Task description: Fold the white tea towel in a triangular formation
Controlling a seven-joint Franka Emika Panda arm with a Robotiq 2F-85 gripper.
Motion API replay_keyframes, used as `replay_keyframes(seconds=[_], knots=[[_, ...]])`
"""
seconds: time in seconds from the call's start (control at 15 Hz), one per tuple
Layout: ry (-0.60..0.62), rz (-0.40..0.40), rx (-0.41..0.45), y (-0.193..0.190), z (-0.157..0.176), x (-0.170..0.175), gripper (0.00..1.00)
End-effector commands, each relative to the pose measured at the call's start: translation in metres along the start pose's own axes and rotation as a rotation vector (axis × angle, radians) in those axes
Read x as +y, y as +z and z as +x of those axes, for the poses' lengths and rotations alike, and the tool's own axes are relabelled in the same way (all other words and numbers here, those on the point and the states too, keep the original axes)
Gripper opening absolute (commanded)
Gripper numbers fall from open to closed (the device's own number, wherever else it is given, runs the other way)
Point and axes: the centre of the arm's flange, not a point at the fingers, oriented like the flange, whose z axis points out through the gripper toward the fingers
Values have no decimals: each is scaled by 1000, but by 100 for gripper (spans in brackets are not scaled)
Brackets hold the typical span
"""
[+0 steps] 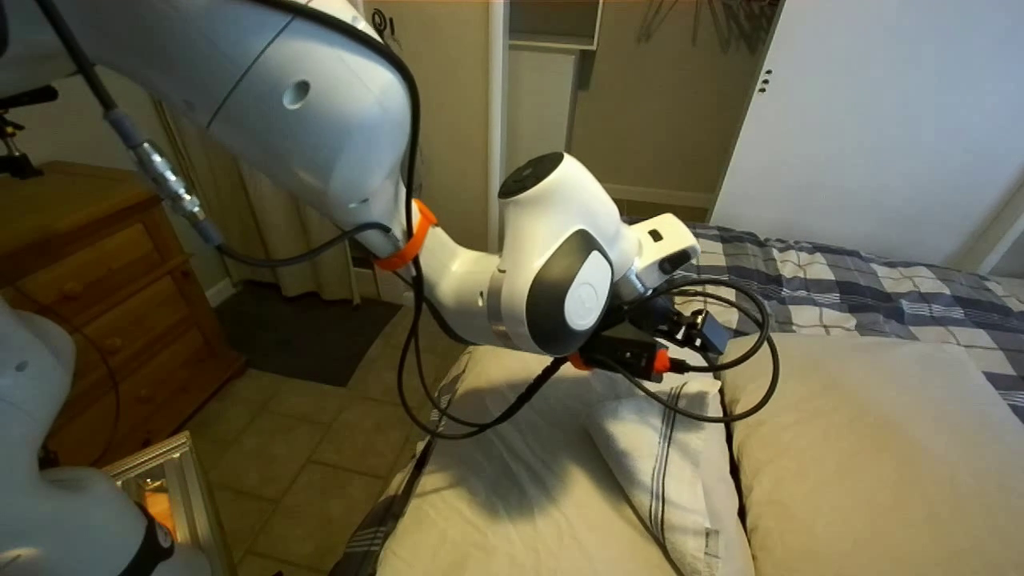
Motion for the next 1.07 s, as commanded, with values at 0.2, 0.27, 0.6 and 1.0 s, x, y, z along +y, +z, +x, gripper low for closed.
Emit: replay_keyframes(seconds=[0.2,0.27,0.6,1.0], knots=[[164,73,-258,-72,-1,6,100],[182,92,-298,-82,-1,8,100],[304,39,-414,-139,-9,29,100],[440,-12,-453,-173,-19,37,100]])
